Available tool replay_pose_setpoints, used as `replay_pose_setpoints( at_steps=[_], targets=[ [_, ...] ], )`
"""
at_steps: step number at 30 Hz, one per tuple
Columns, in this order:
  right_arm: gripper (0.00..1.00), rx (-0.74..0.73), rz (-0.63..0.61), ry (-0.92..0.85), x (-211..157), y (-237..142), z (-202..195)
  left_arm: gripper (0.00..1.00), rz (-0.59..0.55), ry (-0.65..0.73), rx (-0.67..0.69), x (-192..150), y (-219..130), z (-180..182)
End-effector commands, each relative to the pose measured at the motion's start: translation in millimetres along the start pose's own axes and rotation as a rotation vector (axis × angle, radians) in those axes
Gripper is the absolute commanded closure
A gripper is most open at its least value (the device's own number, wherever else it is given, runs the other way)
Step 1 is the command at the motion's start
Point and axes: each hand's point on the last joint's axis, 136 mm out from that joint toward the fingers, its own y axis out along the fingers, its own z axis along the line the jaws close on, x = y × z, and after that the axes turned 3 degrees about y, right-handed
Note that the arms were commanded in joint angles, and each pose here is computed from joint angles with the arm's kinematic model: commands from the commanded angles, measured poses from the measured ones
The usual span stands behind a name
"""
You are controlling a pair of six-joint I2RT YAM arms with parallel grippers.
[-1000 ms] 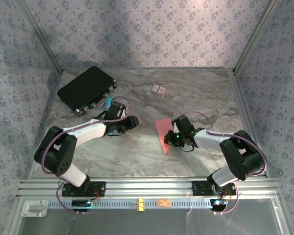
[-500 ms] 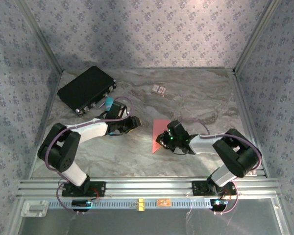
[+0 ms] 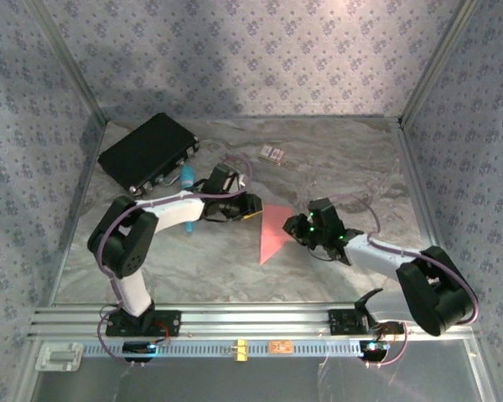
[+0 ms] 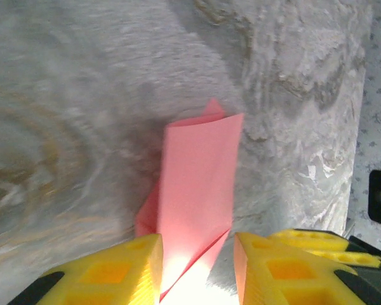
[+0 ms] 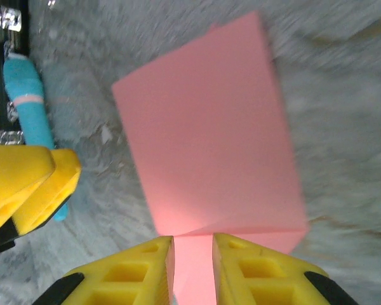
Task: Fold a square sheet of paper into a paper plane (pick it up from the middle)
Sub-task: Rotate the paper at the center of the table, then fold the wing for the fifth time at the center of the table.
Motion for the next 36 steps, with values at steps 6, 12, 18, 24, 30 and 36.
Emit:
replay_pose_setpoints(
  at_steps=[6,12,18,24,30,36],
  targets=[
    [0.76,-0.105,0.042,0.014,-3,-8,-43,0.66,0.13,0.055,0.009,-14,35,-10],
    [0.75,-0.072,0.063,-0.011,-3,-6,-35,0.67,0.15,0.039,0.042,-16,48,4],
    [0.71,-0.045,0.102,-0.037,-6,0,-25,0.67,0.163,0.008,0.09,-25,52,28],
    [0.66,-0.055,0.124,-0.03,-4,6,-23,0.68,0.167,-0.035,0.1,-35,48,51],
    [0.66,-0.062,0.154,-0.002,-6,14,-23,0.68,0.16,-0.079,0.071,-40,46,60],
    [0.65,-0.089,0.15,0.033,-10,15,-28,0.68,0.153,-0.087,0.087,-43,44,66]
  ],
)
